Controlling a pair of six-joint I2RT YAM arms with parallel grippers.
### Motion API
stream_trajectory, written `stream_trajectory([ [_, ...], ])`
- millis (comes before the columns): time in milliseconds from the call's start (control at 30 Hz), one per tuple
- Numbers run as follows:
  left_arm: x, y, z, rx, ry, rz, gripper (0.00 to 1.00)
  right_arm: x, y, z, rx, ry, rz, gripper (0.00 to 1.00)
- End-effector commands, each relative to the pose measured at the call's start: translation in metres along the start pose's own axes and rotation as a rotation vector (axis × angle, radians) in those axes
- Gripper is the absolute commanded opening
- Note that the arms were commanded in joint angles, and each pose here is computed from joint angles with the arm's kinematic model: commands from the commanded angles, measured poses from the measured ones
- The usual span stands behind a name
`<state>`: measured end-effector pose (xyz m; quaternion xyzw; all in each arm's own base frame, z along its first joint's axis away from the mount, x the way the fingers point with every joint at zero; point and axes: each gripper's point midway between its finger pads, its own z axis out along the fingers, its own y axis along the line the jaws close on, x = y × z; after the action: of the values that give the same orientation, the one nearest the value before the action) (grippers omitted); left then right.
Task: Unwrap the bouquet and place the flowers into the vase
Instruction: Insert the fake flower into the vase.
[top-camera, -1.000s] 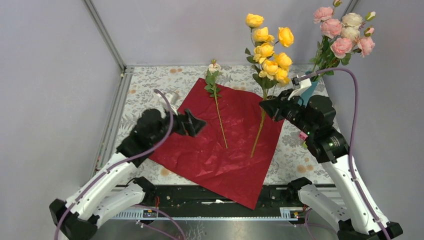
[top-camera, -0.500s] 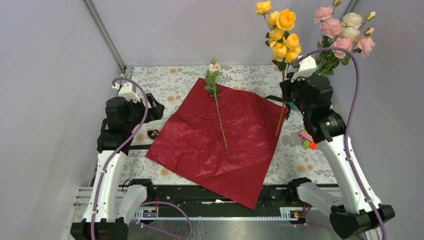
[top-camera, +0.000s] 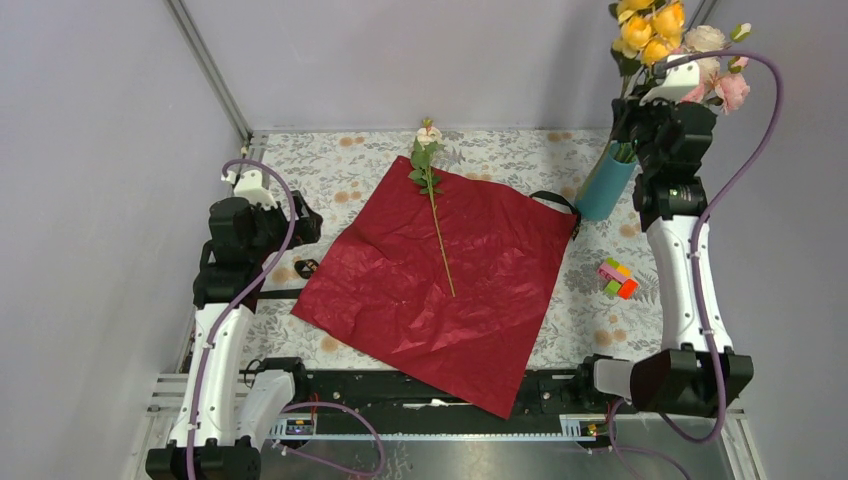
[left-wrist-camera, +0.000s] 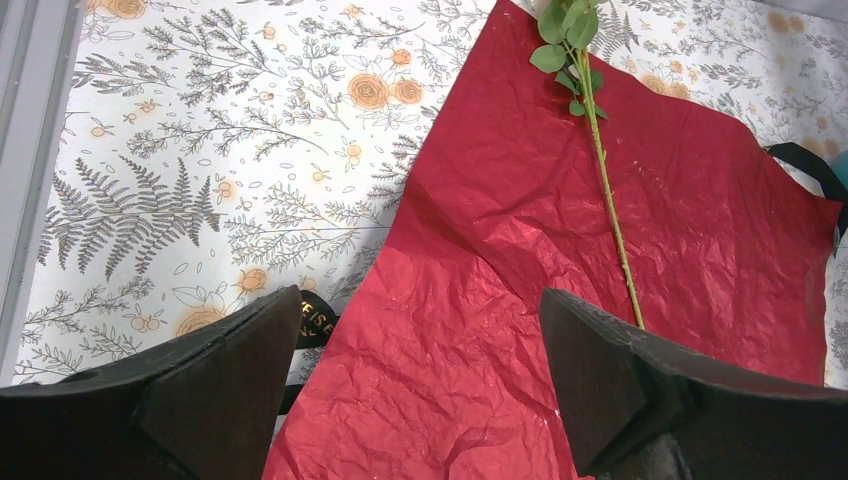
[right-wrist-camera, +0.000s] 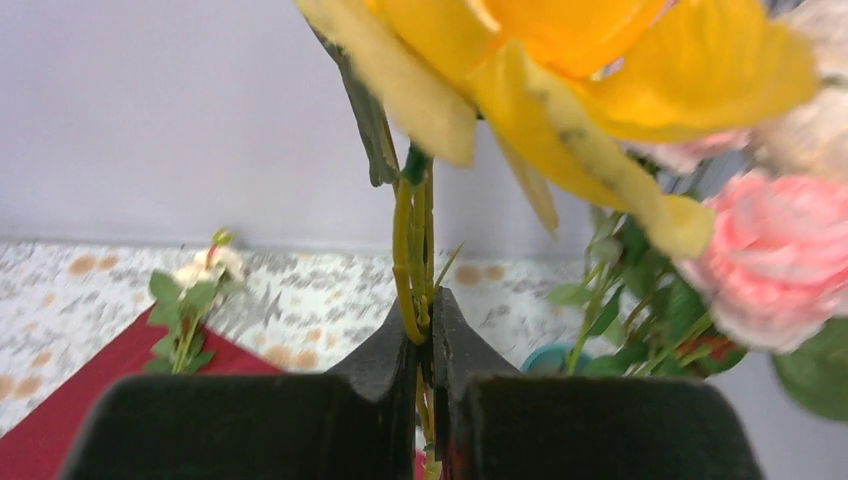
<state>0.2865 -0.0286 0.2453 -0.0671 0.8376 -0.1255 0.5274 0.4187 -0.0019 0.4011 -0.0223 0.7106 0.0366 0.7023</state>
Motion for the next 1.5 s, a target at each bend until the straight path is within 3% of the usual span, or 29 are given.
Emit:
stream_trajectory([
  [0, -0.016, 0.002, -0.006, -0.015, -0.064, 0.021, 0.97, -0.08, -0.016, 0.011, 0.008, -0.233, -0.051, 0.0],
  [267, -0.015, 0.004, -0.006, -0.026, -0.065, 0.009, 0.96, -0.106, -0.055, 0.025, 0.089, -0.297, -0.076, 0.0],
  [600, -0.01, 0.01, -0.005, -0.052, -0.054, 0.034, 0.96, -0.099, -0.081, 0.042, 0.134, -0.267, -0.142, 0.0],
  [967, -0.017, -0.004, -0.004, 0.018, -0.098, -0.031, 0.96, -0.082, -0.093, 0.059, 0.153, -0.237, -0.265, 0.0],
  [1467, -0.01, -0.001, 0.002, 0.021, -0.071, -0.045, 0.96, -0.031, -0.093, 0.086, 0.103, -0.2, -0.208, 0.0],
])
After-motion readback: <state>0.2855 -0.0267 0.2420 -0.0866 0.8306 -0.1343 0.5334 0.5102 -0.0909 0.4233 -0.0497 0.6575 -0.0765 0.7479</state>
